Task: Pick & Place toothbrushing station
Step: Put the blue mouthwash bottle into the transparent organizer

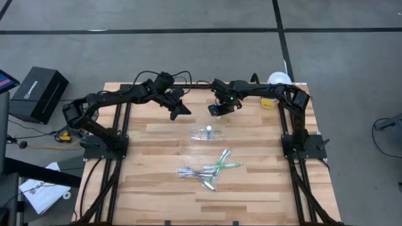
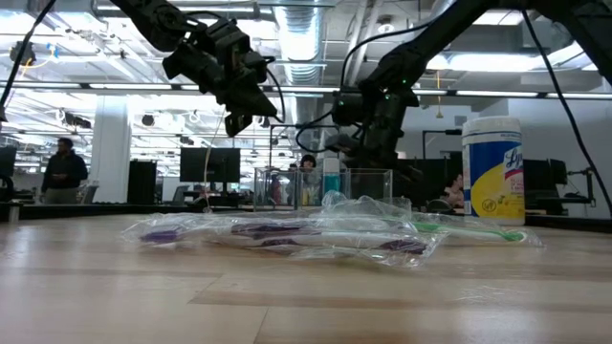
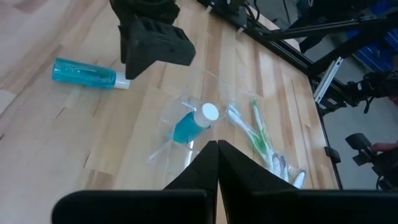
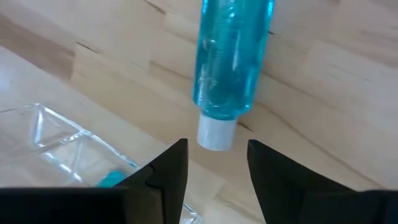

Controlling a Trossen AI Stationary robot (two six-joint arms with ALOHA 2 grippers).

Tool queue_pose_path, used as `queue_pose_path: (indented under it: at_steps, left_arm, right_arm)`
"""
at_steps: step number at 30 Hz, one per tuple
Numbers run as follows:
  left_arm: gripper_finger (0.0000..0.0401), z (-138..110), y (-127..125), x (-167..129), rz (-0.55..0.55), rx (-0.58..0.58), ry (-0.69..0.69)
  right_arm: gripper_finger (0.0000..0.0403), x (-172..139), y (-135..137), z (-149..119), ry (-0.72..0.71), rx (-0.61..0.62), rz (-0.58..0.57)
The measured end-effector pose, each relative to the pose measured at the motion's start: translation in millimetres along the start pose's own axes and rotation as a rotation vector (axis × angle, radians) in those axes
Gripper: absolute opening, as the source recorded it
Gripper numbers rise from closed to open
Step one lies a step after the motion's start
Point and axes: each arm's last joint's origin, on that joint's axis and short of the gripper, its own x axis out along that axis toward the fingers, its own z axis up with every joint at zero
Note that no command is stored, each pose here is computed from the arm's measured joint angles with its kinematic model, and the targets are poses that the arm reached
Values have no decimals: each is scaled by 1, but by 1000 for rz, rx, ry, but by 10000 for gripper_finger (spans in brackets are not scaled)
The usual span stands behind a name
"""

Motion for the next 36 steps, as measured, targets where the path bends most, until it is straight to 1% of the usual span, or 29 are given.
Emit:
queue_pose_path:
  at_steps: [14,17,19,21,24,27,32,36]
  left_arm:
    - [0,1,10,-7,29,2,-12]
    - [0,0,10,-7,30,1,-6]
    - [0,0,10,-7,30,1,-4]
    - [0,0,10,-7,30,1,-4]
    - [0,-1,10,-7,31,2,-3]
    - [0,-1,11,-8,33,5,2]
    - [0,-3,14,-9,39,5,1]
    - [0,-16,19,-6,46,-27,31]
  right_arm:
    - [159,2,-1,4,-17,10,12]
    - [159,12,-3,7,-10,19,6]
    - [159,19,-6,4,23,27,-14]
    - [159,26,-2,9,6,15,0]
    - [159,27,-1,10,18,21,0]
    - [158,26,0,12,-3,14,-7]
    - [139,26,-3,14,-14,9,-30]
    - [118,25,-5,16,-20,-10,-19]
